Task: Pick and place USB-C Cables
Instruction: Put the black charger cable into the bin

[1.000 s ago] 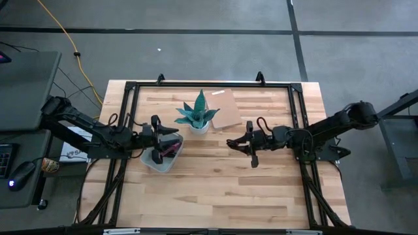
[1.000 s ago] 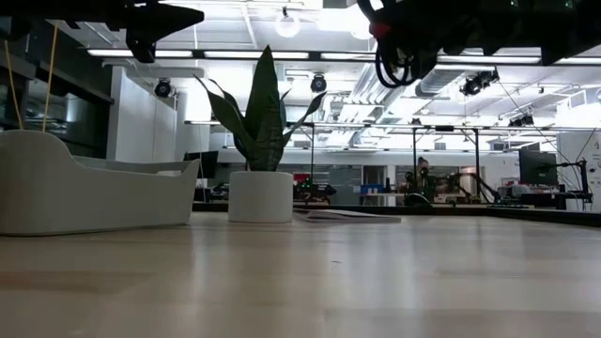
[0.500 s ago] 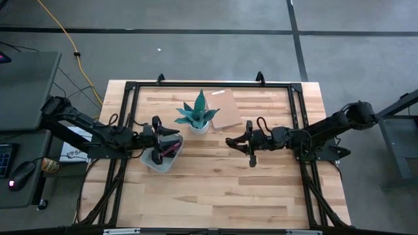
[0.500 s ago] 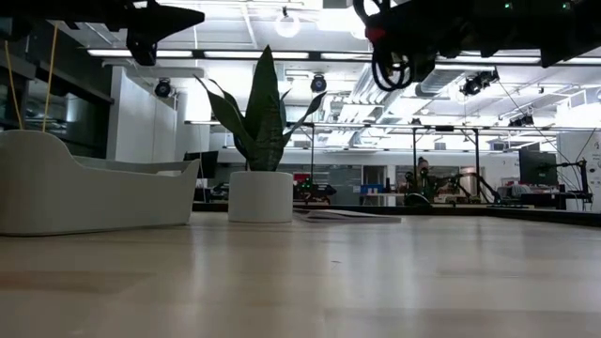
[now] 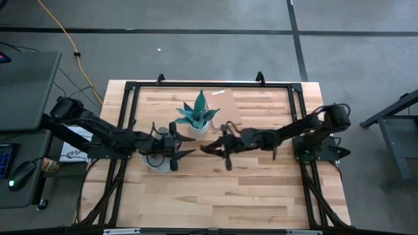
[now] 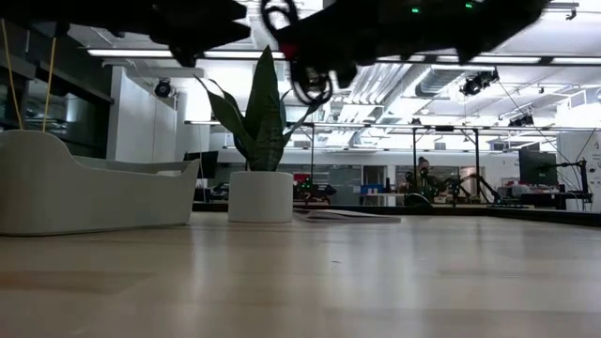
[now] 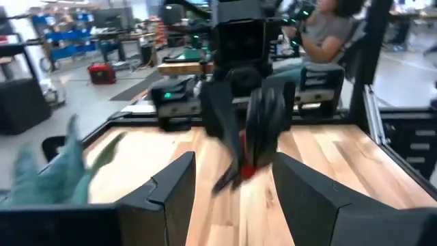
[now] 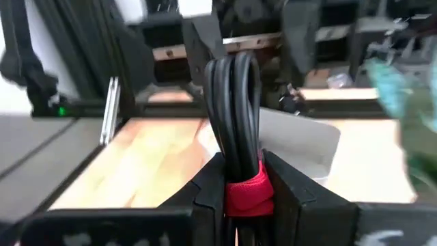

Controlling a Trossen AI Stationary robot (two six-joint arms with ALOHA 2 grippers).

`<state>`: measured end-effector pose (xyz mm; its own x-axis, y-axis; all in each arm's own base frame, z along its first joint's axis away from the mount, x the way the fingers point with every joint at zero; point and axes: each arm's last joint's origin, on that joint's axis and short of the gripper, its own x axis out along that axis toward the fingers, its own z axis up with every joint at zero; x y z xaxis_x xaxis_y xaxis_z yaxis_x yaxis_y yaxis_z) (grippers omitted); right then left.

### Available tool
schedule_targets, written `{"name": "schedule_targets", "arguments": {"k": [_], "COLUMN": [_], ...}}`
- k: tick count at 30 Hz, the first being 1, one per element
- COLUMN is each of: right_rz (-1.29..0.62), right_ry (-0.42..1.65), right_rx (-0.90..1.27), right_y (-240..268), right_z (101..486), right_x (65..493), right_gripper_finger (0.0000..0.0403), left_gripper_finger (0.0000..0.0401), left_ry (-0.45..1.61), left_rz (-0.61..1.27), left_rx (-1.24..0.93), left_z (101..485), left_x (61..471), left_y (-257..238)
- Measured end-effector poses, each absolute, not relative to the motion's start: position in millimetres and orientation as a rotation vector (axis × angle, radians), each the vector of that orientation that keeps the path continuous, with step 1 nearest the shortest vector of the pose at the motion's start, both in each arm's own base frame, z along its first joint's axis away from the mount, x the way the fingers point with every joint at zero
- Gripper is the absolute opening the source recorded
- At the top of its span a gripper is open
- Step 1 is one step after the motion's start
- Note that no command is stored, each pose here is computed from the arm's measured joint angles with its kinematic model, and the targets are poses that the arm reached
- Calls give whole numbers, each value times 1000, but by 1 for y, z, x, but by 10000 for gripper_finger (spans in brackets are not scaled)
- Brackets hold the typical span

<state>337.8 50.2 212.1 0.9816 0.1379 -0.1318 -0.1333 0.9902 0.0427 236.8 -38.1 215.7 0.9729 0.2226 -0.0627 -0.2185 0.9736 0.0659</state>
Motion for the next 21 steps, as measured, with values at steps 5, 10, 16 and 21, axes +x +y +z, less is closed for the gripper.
{"name": "schedule_targets", "arguments": {"k": [5,10,16,21], "right_rz": [176,201,210,203], "right_ry": [199,196,194,189], "right_rx": [-1,-24,-23,-16], "right_y": [58,66,68,68], "right_z": [217,220,221,222], "right_x": [357,360,360,361], "right_gripper_finger": [61,61,61,61], "left_gripper_finger": [177,177,177,177], "left_ry": [88,95,109,54], "left_rz": [153,84,34,30], "left_rx": [111,116,118,104], "left_z": [216,215,211,215], "left_x": [251,257,257,258], "left_y": [-47,-52,-54,-54]}}
